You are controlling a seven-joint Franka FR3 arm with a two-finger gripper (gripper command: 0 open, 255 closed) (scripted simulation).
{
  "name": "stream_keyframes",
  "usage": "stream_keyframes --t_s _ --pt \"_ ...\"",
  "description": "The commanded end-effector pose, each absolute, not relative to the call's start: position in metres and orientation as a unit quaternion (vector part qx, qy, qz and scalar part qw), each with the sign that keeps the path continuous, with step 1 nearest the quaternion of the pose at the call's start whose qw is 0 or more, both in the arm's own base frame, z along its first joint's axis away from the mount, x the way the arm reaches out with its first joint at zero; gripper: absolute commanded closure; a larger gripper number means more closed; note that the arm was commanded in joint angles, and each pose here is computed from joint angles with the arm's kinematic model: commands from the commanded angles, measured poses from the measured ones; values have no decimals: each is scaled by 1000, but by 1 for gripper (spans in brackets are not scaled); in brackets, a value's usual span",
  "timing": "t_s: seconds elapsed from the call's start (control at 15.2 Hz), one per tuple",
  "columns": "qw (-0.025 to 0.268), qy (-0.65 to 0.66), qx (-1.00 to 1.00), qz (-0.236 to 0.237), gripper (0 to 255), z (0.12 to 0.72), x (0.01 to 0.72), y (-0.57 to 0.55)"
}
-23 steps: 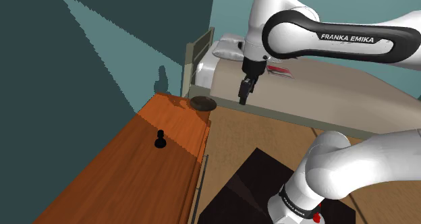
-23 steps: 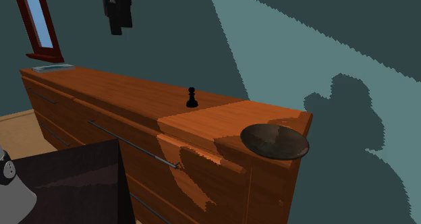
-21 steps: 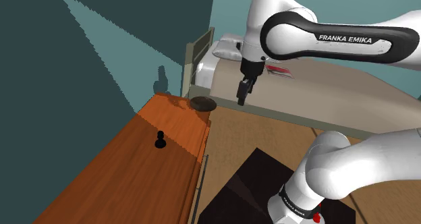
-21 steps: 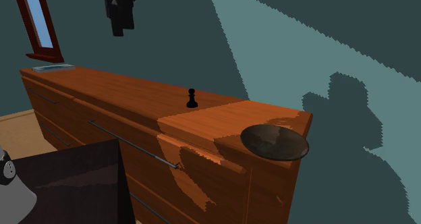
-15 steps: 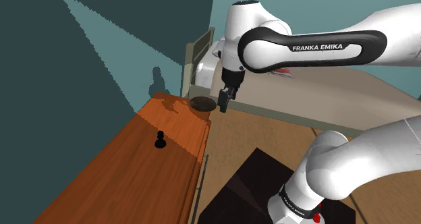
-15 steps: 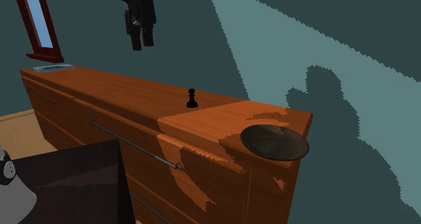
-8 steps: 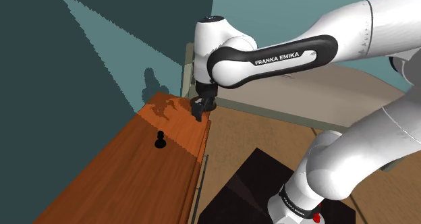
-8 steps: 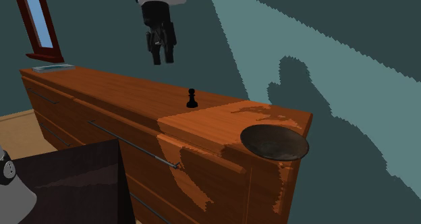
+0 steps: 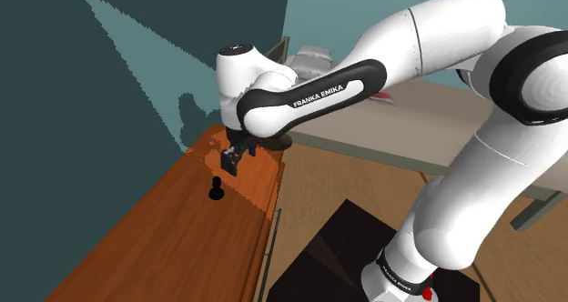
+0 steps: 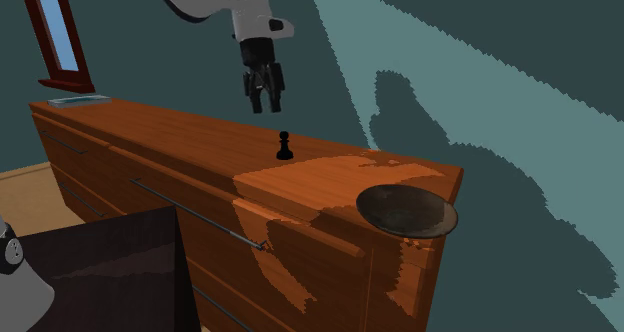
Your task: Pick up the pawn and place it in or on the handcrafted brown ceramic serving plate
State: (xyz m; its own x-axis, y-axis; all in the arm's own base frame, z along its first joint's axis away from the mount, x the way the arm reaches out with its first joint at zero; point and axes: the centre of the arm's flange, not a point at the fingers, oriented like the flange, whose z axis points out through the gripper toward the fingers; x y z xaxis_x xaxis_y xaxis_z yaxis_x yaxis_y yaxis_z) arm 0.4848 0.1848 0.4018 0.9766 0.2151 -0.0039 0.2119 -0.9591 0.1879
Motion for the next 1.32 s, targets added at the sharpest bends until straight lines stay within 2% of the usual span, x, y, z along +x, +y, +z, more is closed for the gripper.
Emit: stream_keyframes --t_s 0.0,0.33,0.86,1.25 --pt "96 108 990 11 0 388 499 201" --pt "100 108 989 17 0 355 538 242" --pt "101 108 989 18 0 315 541 235" --pt "101 108 989 18 0 315 541 235"
